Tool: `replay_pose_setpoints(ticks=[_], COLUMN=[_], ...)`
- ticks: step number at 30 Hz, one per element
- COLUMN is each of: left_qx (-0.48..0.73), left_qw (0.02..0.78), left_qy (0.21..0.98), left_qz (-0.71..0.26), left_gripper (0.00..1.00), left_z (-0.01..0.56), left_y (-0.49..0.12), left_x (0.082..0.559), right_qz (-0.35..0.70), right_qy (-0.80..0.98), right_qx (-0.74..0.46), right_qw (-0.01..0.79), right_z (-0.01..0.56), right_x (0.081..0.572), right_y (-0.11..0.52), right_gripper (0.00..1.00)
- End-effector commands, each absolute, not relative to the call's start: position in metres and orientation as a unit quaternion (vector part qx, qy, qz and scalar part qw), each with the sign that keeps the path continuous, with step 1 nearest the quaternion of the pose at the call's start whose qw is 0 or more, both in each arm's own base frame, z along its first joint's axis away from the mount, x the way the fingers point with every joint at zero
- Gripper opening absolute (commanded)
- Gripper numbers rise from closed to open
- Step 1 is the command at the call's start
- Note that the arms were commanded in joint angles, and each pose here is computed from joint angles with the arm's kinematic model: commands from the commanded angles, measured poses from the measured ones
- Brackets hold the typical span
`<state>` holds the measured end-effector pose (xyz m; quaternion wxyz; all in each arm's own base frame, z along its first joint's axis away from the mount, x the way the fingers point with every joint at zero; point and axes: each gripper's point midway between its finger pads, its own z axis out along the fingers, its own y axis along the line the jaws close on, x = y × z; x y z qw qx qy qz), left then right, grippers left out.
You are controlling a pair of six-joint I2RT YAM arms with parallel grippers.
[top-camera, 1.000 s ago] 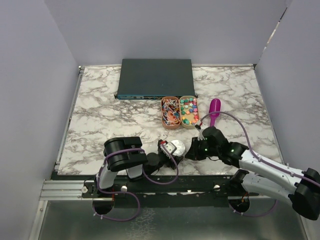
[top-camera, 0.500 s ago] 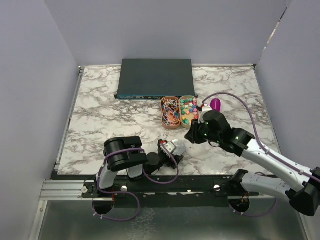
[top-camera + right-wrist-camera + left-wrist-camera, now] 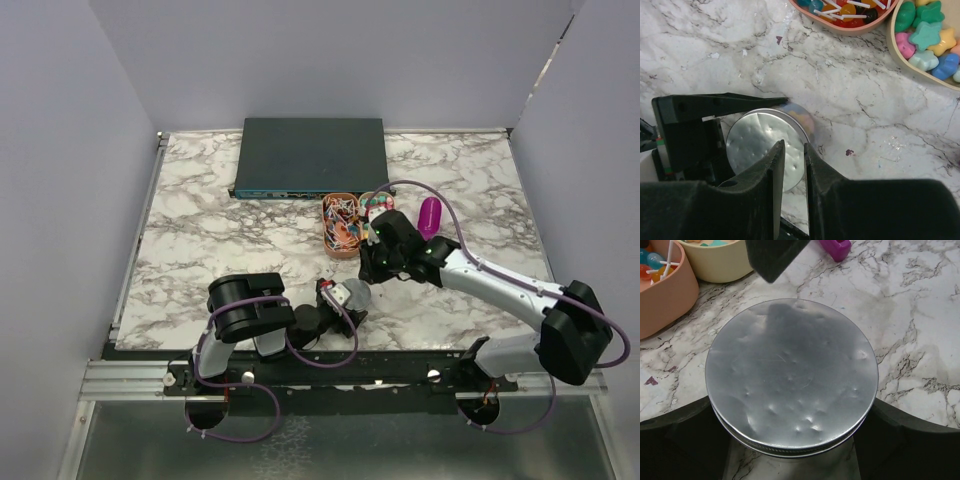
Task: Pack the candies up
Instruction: Screw the bottle lid onto the packing bottle.
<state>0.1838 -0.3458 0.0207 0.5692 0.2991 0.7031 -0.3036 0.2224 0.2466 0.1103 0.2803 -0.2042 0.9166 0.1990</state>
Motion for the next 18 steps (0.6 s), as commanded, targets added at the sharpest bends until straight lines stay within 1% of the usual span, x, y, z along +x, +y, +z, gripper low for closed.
replay_pose_setpoints(ticks=[1, 7, 16, 18], left_qx=[0.325, 0.327, 0.327, 0.327], left_qw=[0.506, 0.503, 0.503, 0.502], left_qy=[0.752, 0.753, 0.754, 0.755], left_qz=[-0.27, -0.269, -0.268, -0.268], left_gripper=[0.45, 0.45, 0.45, 0.45], left_z=[-0.027, -0.029, -0.029, -0.03], left_y=[-0.327, -0.329, -0.328, -0.328], left_x=[0.173, 0.172, 0.173, 0.173], right_qz=[0.214, 0.215, 0.231, 0.238], right_qy=[0.906, 0.91, 0.913, 0.915], right_qx=[-0.234, -0.236, -0.242, -0.24], right_qw=[0.28, 0.265, 0.233, 0.221], right_z=[0.104, 0.086, 0.067, 0.063], right_x=[0.233, 0.239, 0.225, 0.219], right_y=[0.259, 0.259, 0.26, 0.259], right_gripper=[0.26, 0.28, 0.27, 0.25])
